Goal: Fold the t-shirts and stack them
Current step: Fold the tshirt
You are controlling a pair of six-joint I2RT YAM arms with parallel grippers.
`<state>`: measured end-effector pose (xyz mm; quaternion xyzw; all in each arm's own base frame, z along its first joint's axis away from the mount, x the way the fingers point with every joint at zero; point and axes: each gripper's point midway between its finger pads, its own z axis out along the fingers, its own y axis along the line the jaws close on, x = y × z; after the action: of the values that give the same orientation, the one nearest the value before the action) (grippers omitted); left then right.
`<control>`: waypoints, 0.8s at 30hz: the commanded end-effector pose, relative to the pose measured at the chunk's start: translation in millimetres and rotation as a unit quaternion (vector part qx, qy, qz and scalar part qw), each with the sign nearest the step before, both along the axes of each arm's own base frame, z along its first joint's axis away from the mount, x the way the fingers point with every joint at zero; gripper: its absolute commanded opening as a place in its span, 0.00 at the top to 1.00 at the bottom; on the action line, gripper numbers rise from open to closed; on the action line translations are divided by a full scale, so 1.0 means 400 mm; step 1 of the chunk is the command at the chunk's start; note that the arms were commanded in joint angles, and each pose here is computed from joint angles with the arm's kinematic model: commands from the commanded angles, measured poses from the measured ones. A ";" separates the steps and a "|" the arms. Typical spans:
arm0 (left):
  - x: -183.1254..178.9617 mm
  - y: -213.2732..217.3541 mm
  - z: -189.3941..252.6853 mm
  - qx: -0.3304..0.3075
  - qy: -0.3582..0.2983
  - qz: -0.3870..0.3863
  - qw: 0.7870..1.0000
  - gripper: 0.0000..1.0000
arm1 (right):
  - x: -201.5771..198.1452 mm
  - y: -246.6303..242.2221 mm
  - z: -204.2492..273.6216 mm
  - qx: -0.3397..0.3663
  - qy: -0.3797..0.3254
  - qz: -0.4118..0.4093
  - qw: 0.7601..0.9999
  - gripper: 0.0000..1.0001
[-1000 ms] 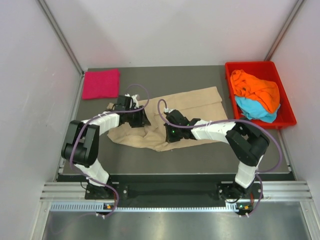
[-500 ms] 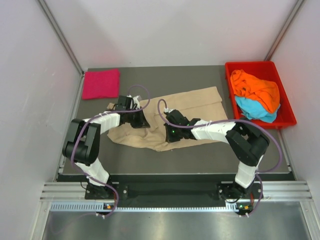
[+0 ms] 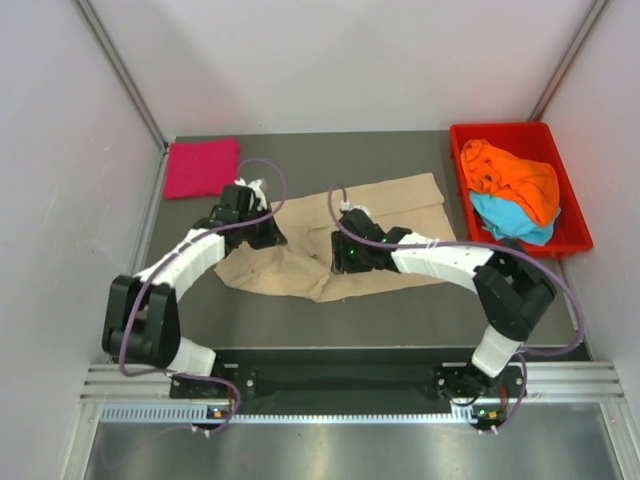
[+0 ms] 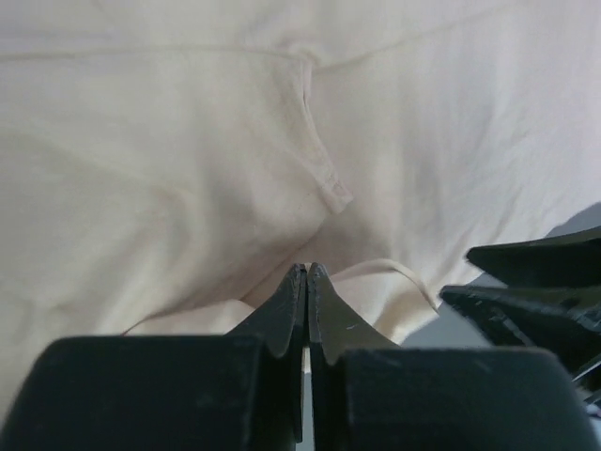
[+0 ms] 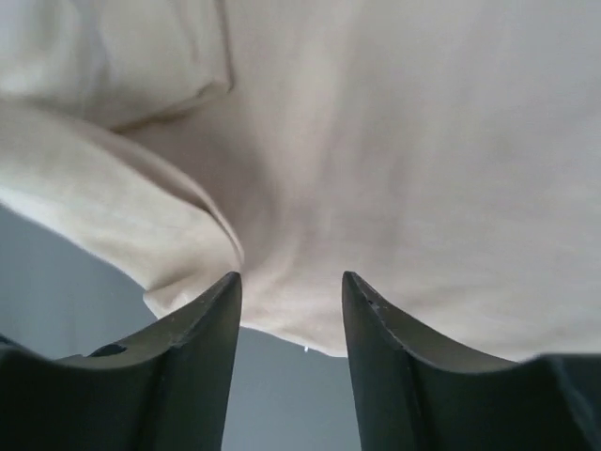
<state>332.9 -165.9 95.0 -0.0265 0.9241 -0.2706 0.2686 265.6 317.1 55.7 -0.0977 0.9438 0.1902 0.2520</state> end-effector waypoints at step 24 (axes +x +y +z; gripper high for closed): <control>-0.105 0.212 0.182 0.105 -0.105 0.163 0.975 1.00 | 0.025 -0.790 -0.003 -0.143 0.073 -0.575 0.802 0.48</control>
<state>292.1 -85.7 166.1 -0.1080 0.9009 -0.1293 0.3999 274.3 17.6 49.2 0.4114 0.8816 -0.0987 0.2094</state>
